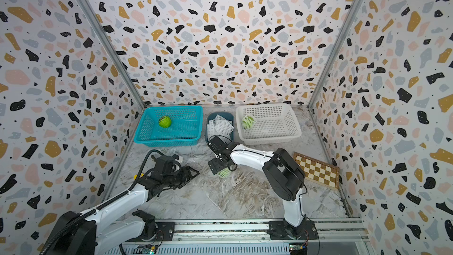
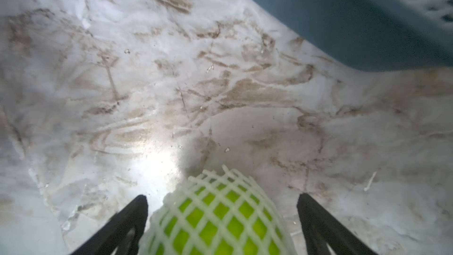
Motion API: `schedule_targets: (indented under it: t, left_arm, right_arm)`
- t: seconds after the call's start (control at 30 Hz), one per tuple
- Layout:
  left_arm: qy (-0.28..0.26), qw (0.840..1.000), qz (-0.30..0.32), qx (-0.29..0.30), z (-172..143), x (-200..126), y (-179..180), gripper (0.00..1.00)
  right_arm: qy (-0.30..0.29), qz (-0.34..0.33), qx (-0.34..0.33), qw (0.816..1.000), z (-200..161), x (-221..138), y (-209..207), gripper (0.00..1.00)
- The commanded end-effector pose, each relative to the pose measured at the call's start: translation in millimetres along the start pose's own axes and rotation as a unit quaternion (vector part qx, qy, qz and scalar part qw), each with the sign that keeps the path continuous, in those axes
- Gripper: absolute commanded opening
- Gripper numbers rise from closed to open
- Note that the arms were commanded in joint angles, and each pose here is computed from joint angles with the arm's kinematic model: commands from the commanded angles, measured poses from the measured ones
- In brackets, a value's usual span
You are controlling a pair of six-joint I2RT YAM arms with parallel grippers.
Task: Sleeve custard apples in foam nets
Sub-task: Put on the foam net on the custard apple.
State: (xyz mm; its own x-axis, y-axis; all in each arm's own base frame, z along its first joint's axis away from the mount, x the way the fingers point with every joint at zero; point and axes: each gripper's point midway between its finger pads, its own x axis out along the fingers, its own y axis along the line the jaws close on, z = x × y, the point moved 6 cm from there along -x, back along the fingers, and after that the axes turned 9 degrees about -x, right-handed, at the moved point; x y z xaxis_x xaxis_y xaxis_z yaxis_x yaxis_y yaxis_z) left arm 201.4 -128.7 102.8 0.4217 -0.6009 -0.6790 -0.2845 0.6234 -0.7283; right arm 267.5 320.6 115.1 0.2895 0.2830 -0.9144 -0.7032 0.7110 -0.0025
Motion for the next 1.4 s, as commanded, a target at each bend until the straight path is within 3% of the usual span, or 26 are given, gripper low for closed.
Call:
schedule_targets:
  t: [0.0, 0.4, 0.7, 1.0, 1.37]
  left_arm:
    - [-0.003, 1.0, -0.013, 0.004, 0.6, -1.5, -2.8, 0.63]
    - [-0.003, 1.0, -0.015, 0.004, 0.1, -4.4, -4.9, 0.63]
    - [-0.001, 1.0, -0.021, 0.006, 0.5, -5.1, -8.5, 0.64]
    - [0.001, 1.0, -0.018, 0.005, -0.2, -4.8, -7.1, 0.64]
    - [0.001, 1.0, -0.019, 0.004, 1.5, -3.5, -8.8, 0.64]
  right_arm:
    - [-0.031, -0.013, -0.005, 0.999, 14.1, -32.9, -2.6, 0.98]
    - [-0.066, 0.007, 0.016, 0.998, 6.6, -66.0, -0.3, 1.0]
    - [-0.045, 0.041, 0.011, 0.998, -12.5, -52.3, 14.4, 1.0]
    - [-0.051, 0.021, 0.005, 0.998, -7.6, -50.6, 15.9, 1.0]
    - [-0.036, -0.029, -0.064, 0.997, -4.3, -56.1, 33.6, 1.0]
